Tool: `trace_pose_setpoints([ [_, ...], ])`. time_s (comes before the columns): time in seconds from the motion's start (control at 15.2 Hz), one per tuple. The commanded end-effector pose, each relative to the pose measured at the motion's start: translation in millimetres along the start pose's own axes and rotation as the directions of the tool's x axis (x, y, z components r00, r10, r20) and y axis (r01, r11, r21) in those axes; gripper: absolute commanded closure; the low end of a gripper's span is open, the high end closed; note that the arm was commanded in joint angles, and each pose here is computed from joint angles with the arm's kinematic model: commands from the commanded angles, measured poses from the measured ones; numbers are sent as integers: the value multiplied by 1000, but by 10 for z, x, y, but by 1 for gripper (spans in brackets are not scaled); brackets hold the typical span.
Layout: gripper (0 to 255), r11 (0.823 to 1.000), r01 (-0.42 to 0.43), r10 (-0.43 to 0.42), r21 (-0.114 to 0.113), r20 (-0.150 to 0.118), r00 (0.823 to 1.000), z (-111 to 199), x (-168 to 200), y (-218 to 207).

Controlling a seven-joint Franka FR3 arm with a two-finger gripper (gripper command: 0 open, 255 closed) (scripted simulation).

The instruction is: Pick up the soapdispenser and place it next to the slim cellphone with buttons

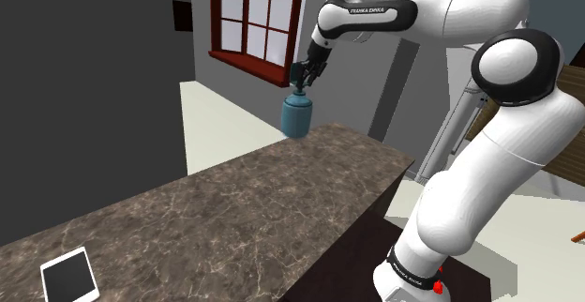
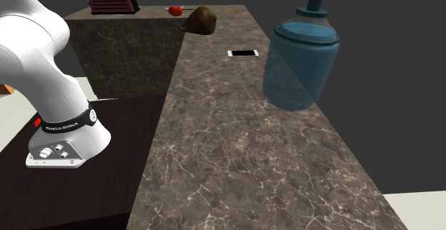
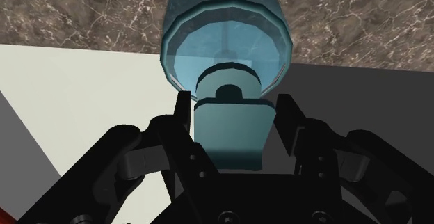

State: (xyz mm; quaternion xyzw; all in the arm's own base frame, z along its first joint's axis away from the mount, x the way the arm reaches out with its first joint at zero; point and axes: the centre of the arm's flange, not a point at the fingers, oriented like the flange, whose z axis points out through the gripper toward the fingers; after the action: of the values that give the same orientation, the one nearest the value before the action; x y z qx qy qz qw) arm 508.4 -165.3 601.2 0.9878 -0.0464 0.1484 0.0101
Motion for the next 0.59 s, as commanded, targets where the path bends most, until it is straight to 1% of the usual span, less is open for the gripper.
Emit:
trace_pose_setpoints([
  [0.0, 255, 1000, 0, 0, 0, -1, 1000, -103, 40, -7],
  [0.53, 255, 1000, 0, 0, 0, -1, 1000, -507, 164, -4],
])
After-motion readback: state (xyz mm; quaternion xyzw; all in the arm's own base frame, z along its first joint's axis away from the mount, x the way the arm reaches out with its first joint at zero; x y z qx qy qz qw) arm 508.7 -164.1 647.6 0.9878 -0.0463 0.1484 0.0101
